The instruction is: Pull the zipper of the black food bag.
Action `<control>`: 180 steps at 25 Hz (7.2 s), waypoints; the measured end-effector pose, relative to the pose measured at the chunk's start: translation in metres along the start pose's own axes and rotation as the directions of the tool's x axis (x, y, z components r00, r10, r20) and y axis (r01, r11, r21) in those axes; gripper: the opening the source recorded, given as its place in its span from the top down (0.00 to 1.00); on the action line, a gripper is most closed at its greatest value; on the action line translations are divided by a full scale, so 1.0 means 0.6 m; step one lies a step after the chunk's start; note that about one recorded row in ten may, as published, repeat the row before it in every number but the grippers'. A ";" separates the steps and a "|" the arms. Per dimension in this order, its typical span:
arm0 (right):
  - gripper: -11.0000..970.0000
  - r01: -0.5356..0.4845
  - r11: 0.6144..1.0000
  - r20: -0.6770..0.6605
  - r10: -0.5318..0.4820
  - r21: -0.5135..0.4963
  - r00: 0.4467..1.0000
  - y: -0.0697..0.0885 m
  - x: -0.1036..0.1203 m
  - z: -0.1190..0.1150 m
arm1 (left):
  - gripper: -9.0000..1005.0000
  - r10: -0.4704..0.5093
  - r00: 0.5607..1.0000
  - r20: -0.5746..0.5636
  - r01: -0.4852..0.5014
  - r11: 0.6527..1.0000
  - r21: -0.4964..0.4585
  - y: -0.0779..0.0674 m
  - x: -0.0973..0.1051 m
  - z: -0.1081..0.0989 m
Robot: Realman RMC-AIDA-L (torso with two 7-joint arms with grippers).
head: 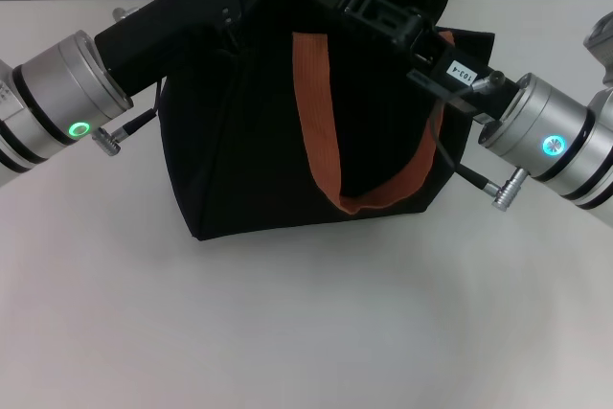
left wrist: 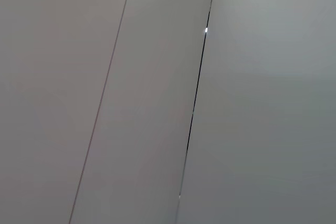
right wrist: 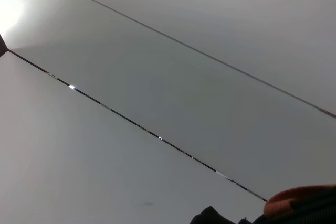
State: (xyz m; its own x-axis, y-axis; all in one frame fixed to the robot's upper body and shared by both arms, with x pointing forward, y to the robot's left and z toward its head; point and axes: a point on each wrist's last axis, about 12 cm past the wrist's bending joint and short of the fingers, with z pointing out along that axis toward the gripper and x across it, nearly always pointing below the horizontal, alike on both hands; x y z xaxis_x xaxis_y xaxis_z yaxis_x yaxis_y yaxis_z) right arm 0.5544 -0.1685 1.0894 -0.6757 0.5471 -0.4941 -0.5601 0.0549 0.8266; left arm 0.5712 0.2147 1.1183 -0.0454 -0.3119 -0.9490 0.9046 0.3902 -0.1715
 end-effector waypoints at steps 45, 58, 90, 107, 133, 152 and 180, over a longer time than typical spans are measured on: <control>0.99 0.056 0.997 0.020 -0.057 0.052 0.998 -0.010 -0.004 -0.028 | 0.90 -0.010 1.000 0.018 0.010 1.000 -0.011 -0.002 0.001 -0.006; 0.98 0.084 0.994 0.022 -0.086 0.067 0.996 -0.013 -0.005 -0.024 | 0.90 -0.004 1.000 0.021 0.004 1.000 -0.006 -0.002 -0.001 -0.006; 0.54 0.838 -0.455 -0.137 -0.891 0.300 -0.434 0.020 0.052 -0.025 | 0.90 -0.013 0.999 0.030 0.013 1.000 -0.019 0.003 -0.003 0.001; 0.54 0.841 -0.456 -0.201 -0.888 0.290 -0.413 0.016 0.080 -0.041 | 0.90 -0.022 0.999 0.043 0.023 0.999 -0.024 -0.001 0.000 -0.001; 0.54 0.866 -0.457 -0.212 -0.884 0.203 -0.417 0.005 0.074 0.004 | 0.90 -0.023 0.999 0.041 0.024 0.999 -0.023 -0.002 0.001 -0.002; 0.54 0.853 -0.481 -0.182 -0.875 0.203 -0.449 0.012 0.073 0.014 | 0.90 -0.015 0.999 0.033 0.016 0.999 -0.037 0.003 0.001 0.002; 0.55 0.859 -0.477 -0.215 -0.873 0.185 -0.438 0.003 0.064 0.026 | 0.90 -0.009 0.999 0.032 0.011 0.999 -0.052 0.006 0.001 0.002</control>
State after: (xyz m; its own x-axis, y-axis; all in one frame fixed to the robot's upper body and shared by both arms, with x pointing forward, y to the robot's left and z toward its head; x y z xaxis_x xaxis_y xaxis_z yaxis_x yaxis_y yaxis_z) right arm 0.5346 -0.1343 1.0762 0.6817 -0.4672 -0.5630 -0.2252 0.5982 -0.7691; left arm 0.5746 0.2149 1.1172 -0.0402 -0.3433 -0.9384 0.8809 0.4310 -0.1955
